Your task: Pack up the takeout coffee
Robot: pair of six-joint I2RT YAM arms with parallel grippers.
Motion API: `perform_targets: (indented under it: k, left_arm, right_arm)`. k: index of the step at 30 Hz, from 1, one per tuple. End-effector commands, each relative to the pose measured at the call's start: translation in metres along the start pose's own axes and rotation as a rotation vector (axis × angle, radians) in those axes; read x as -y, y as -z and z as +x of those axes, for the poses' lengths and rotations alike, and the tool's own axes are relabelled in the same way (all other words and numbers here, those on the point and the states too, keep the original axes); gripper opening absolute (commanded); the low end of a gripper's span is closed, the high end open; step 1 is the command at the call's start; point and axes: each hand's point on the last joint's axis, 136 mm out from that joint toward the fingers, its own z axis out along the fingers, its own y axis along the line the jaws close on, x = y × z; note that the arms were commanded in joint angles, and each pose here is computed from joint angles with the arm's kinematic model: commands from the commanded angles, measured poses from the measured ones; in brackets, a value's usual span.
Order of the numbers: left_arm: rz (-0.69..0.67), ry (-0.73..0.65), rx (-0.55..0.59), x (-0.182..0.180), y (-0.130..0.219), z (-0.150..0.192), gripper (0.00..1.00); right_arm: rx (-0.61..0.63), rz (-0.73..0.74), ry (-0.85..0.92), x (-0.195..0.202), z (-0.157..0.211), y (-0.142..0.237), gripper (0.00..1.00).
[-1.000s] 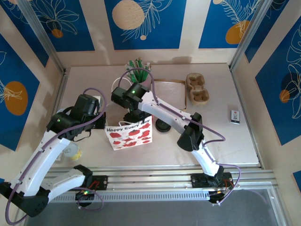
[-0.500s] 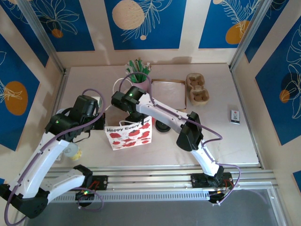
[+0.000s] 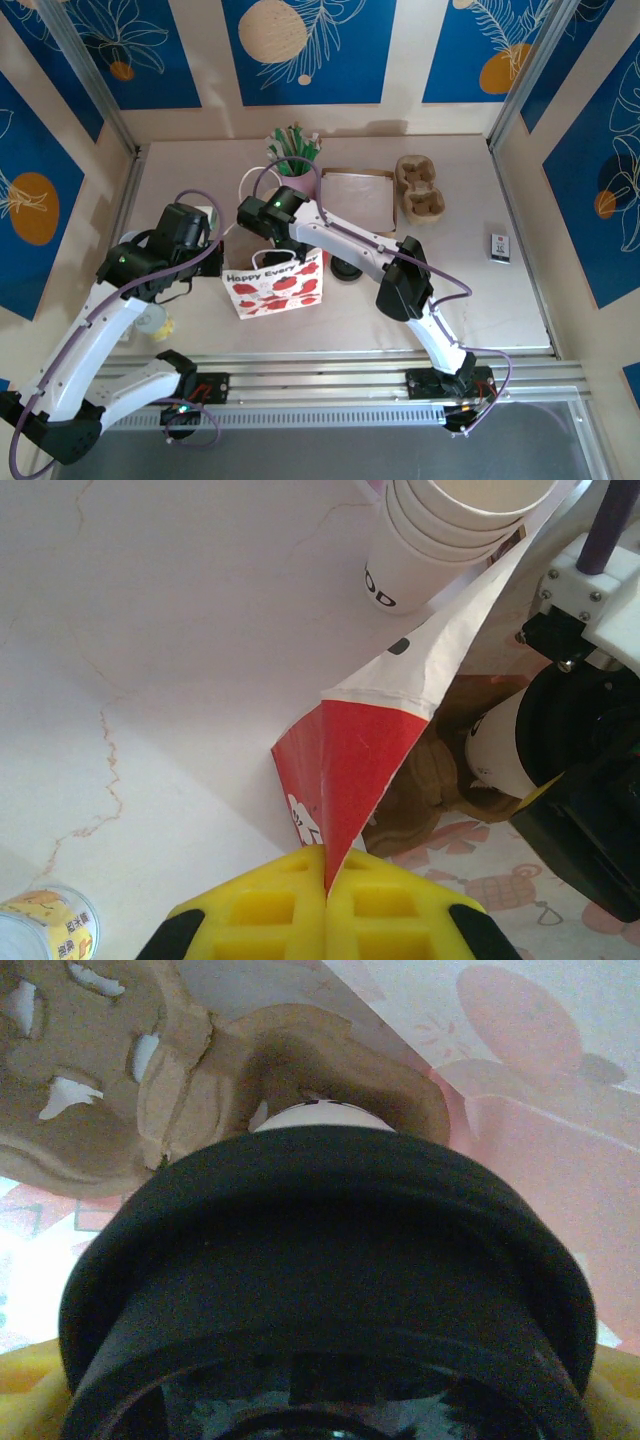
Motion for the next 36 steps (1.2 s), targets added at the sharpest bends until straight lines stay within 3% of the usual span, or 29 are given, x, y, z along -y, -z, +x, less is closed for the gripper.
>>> perform_targets:
  k: [1,36]
  left_arm:
    - [-0.014,-0.011,-0.001,-0.004,0.003,0.005,0.00]
    - [-0.012,-0.021,0.012,-0.004,0.008,0.002,0.00]
  right_arm:
    - [-0.069,-0.015,-0.036,0.002,0.008,-0.011,0.84]
    - [-0.067,-0.014,-0.056,0.018,0.012,-0.004,0.87]
